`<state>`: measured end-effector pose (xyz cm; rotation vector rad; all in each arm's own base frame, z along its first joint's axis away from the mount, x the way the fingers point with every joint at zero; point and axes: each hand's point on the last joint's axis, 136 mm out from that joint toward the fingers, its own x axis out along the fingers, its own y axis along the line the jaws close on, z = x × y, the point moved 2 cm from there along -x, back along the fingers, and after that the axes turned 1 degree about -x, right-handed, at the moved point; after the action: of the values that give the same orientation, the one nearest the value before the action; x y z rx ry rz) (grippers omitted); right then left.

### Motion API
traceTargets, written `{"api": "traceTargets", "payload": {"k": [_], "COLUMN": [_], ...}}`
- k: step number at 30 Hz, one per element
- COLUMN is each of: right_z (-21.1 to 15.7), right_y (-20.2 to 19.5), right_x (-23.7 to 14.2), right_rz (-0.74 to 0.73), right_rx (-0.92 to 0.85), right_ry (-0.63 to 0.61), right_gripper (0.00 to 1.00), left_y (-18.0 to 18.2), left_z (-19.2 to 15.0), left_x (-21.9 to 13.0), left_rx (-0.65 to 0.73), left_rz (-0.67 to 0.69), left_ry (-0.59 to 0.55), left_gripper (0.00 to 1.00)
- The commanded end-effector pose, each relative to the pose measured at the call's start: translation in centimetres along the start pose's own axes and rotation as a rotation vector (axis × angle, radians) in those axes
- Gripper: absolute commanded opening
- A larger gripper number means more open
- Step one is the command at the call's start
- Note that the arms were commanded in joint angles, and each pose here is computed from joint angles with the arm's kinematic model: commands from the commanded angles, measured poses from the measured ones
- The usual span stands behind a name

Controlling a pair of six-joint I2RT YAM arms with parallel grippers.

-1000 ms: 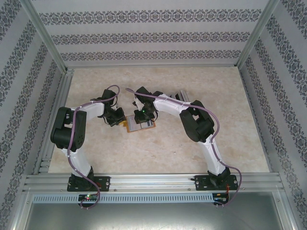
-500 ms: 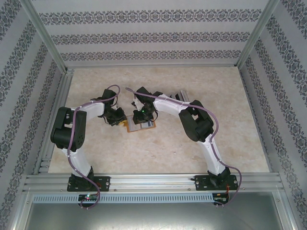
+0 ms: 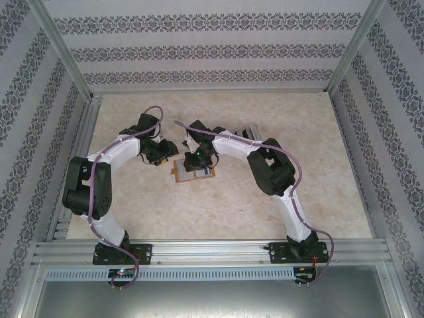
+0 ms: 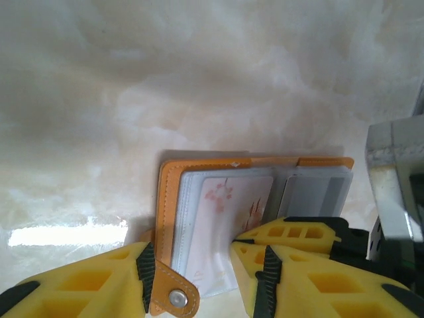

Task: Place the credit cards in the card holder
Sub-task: Insert the credit card into the card slot.

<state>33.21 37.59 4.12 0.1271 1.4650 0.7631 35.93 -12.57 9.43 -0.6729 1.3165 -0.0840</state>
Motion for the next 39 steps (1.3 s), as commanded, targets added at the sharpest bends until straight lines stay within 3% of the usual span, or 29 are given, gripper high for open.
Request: {"api": "traceTargets", "payload": {"k": [1,14,17,21,26,27,28,30,31,39], "right_z": [-0.4,-0.4,-0.4,-0.3,-0.2,-0.2,-0.1,-0.1,-0.1,-0.1], "right_y": [-0.7,-0.8,-0.9,-0.9,-0.9,-0.9,-1.0,-1.0,-1.1,-1.1], "right_x": [-0.1,-0.2,-0.2,-0.4,-0.8,-0.9,-0.9,-0.9,-0.9,-0.8], "right_rz": [-0.011,-0.013,-0.014,-0.01,-0.007,-0.007,-0.006,-0.006,-0.006,0.002], "right_rx": [0.014,0.019,0.023,0.028,0.03,0.031,0.031,0.032,0.034,0.035], "right_ry": [0.004,0.003,0.001,-0.004,-0.016,-0.017,-0.02,-0.02,-0.019,-0.018], "right_gripper": [0.14,0.14,0.14,0.14,0.14,0.14,0.14,0.14,0.14,0.14], "left_y": [0.9,1.4,1.7,1.7,1.5,1.5,1.5,1.7,1.7,2.2], "left_z": [-2.1,-3.5,-3.6,-3.5,-3.2,-3.1,-3.1,-3.1,-3.0,-3.5], "left_x": [0.4,3.5,3.8,3.8,3.5,3.4,3.2,2.7,2.3,-0.1], "left_rx": [0.038,0.05,0.053,0.061,0.065,0.067,0.069,0.073,0.079,0.193], "left_rz": [0.064,0.071,0.076,0.079,0.075,0.077,0.081,0.1,0.11,0.208], "left_ry": [0.093,0.19,0.195,0.188,0.175,0.171,0.168,0.154,0.141,0.043], "left_gripper": [0.5,0.48,0.41,0.13,0.02,0.04,0.12,0.4,0.45,0.62]}}
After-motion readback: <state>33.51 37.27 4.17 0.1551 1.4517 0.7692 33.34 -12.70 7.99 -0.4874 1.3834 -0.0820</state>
